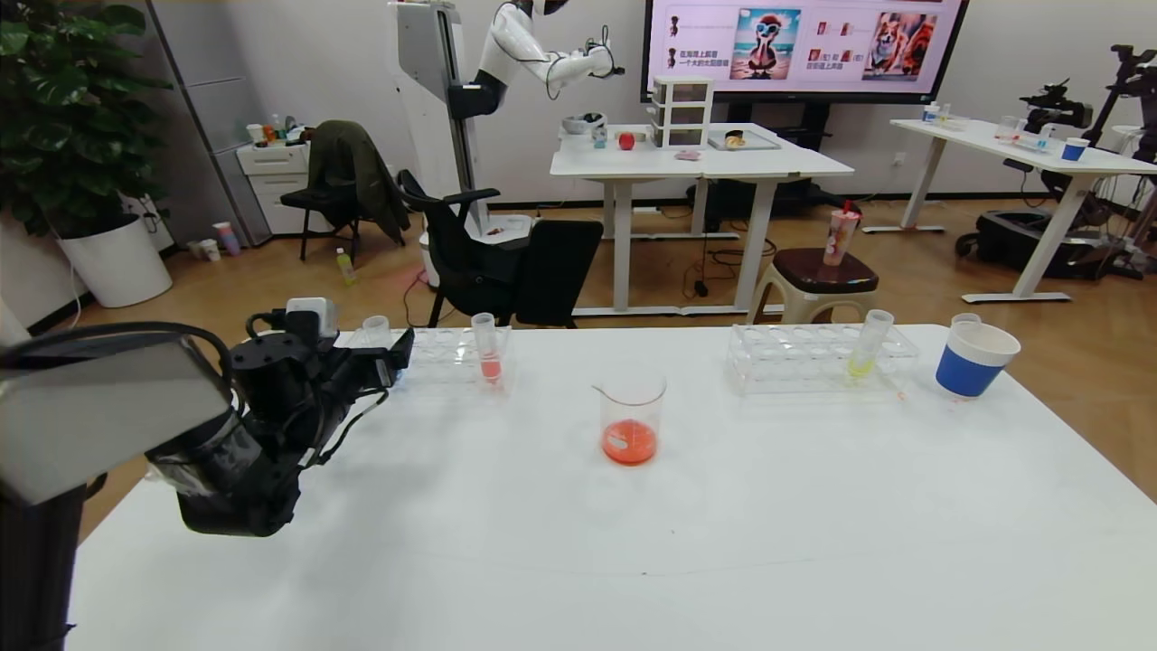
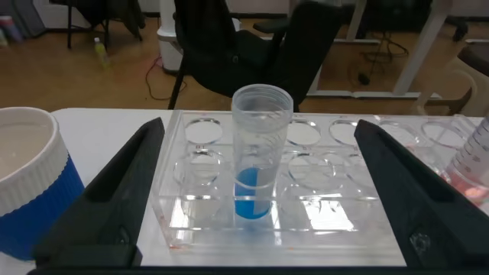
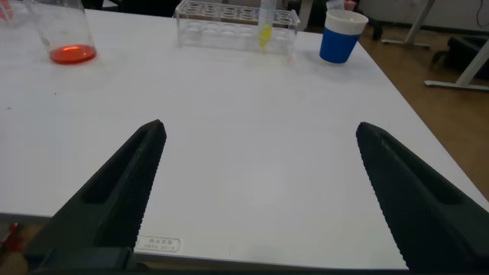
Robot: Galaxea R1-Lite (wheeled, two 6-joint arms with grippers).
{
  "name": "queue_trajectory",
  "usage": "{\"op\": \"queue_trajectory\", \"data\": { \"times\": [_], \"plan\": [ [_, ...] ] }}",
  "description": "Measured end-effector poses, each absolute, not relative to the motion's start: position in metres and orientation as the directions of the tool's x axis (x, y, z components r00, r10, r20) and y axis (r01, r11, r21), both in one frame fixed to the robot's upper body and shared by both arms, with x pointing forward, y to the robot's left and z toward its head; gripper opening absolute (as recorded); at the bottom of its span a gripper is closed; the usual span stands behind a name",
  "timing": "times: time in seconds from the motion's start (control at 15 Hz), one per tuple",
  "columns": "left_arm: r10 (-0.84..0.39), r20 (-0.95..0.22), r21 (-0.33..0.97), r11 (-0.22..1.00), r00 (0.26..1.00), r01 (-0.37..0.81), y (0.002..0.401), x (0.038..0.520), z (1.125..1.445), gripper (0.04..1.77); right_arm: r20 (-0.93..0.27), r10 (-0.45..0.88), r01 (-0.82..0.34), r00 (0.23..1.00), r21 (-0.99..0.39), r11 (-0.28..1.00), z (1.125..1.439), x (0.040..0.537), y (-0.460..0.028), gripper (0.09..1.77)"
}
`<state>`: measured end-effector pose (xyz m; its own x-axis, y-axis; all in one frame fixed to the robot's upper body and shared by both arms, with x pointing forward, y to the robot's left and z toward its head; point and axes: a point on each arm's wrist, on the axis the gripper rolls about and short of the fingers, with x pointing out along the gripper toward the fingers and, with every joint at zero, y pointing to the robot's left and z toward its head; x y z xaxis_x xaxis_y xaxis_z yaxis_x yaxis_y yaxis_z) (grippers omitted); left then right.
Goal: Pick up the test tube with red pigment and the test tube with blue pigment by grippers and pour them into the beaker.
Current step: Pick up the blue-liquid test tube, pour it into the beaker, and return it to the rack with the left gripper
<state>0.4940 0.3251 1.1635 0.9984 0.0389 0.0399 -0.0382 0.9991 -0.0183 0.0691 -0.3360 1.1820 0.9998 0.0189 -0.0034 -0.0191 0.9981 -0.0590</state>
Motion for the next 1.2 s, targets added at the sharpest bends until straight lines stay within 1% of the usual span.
{"op": "queue_trajectory", "data": {
  "times": [0.27,0.67,0.73,0.8,0.93,1.0,1.07,1.13,1.2],
  "plan": [
    [0.046,0.055,-0.019,0.999,0.997,-0.045,0.324,0.515,1.154,1.73,-0.004,0.019,-0.020,1.000,-0.059,0.998,1.182,0.069,-0.336,1.74],
    [0.046,0.059,-0.019,0.999,0.997,-0.045,0.324,0.522,1.148,1.73,-0.004,0.019,-0.020,1.000,-0.059,0.998,1.182,0.069,-0.336,1.74],
    [0.047,0.061,-0.020,0.999,0.997,-0.046,0.324,0.522,1.148,1.63,-0.004,0.019,-0.019,1.000,-0.059,0.998,1.182,0.069,-0.336,1.74],
    [0.047,0.062,-0.021,0.999,0.997,-0.045,0.324,0.522,1.148,1.39,-0.004,0.019,-0.019,1.000,-0.059,0.998,1.182,0.069,-0.336,1.74],
    [0.047,0.064,-0.023,0.999,0.997,-0.045,0.324,0.522,1.148,0.52,-0.004,0.019,-0.019,1.000,-0.059,0.998,1.182,0.069,-0.336,1.74],
    [0.046,0.066,-0.025,0.999,0.997,-0.045,0.324,0.522,1.149,0.35,-0.004,0.019,-0.019,1.000,-0.059,0.998,1.182,0.069,-0.336,1.74],
    [0.047,0.066,-0.025,0.999,0.997,-0.045,0.324,0.522,1.149,0.43,-0.003,0.019,-0.019,1.000,-0.059,0.998,1.182,0.069,-0.336,1.74],
    [0.047,0.067,-0.027,0.999,0.997,-0.046,0.324,0.522,1.149,0.55,-0.004,0.019,-0.019,1.000,-0.059,0.998,1.182,0.069,-0.336,1.74],
    [0.045,0.069,-0.027,0.999,0.997,-0.044,0.323,0.522,1.150,0.50,-0.004,0.019,-0.020,1.000,-0.059,0.998,1.182,0.069,-0.336,1.74]
  ]
}}
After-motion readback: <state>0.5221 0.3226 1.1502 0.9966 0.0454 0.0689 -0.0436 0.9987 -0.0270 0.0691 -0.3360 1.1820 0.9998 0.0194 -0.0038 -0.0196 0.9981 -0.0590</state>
